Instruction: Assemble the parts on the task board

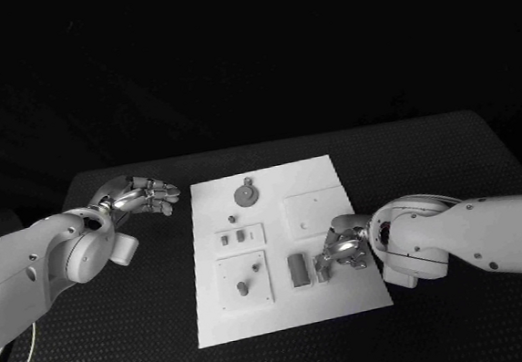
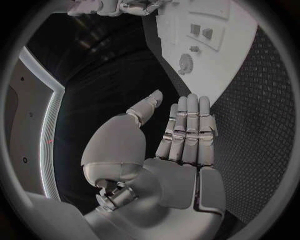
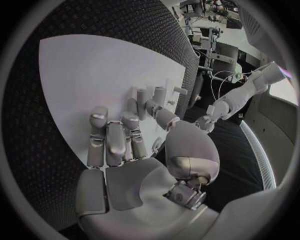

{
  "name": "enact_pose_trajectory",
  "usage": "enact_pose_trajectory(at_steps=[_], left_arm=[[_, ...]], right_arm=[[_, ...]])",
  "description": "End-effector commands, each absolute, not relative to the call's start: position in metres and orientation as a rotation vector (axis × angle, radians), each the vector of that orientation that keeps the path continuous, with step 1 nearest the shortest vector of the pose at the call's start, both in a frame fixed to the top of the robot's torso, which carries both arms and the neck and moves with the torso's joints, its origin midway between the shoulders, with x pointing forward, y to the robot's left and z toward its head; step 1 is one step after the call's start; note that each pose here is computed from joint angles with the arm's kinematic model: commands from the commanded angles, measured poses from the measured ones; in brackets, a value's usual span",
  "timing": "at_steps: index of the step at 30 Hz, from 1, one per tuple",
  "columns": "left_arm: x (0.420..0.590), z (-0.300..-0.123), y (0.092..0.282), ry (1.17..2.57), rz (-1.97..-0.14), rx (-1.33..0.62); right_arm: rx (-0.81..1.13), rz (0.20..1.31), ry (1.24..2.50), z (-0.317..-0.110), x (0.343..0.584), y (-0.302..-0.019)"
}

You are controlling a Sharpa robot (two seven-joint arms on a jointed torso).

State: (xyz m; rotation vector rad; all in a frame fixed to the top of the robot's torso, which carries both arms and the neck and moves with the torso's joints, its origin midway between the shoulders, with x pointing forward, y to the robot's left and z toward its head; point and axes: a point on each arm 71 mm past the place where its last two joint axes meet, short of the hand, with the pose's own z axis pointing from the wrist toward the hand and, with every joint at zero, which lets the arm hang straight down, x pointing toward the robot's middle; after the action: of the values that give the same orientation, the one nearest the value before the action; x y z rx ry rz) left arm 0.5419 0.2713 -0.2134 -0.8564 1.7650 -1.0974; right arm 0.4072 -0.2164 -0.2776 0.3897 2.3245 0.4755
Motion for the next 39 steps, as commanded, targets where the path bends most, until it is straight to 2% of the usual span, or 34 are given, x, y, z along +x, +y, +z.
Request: enact_pose_trajectory(at_steps=[1,26,34,39], left_arm=[[0.5416,-0.2127,0.2695,1.768,-1.116,-0.851],[0.5417,-0.2128,0.2695,1.769,-1.116,-0.851],[0.5418,-0.2129,0.2692,1.770,-1.115,-0.852],[0.5418,-0.2129,0.2693,1.769,-1.115,-0.852]], right_arm=[[0.369,0.507,2.344,-0.2787,0.4047,-0.2109],[0.344,0.546,2.352,-0.2787,0.4044,-0.2068],[0.333,0.560,2.312,-0.2766,0.4067,-0.2097],[0.291,0.589,2.230,-0.2718,0.4100,-0.2129]])
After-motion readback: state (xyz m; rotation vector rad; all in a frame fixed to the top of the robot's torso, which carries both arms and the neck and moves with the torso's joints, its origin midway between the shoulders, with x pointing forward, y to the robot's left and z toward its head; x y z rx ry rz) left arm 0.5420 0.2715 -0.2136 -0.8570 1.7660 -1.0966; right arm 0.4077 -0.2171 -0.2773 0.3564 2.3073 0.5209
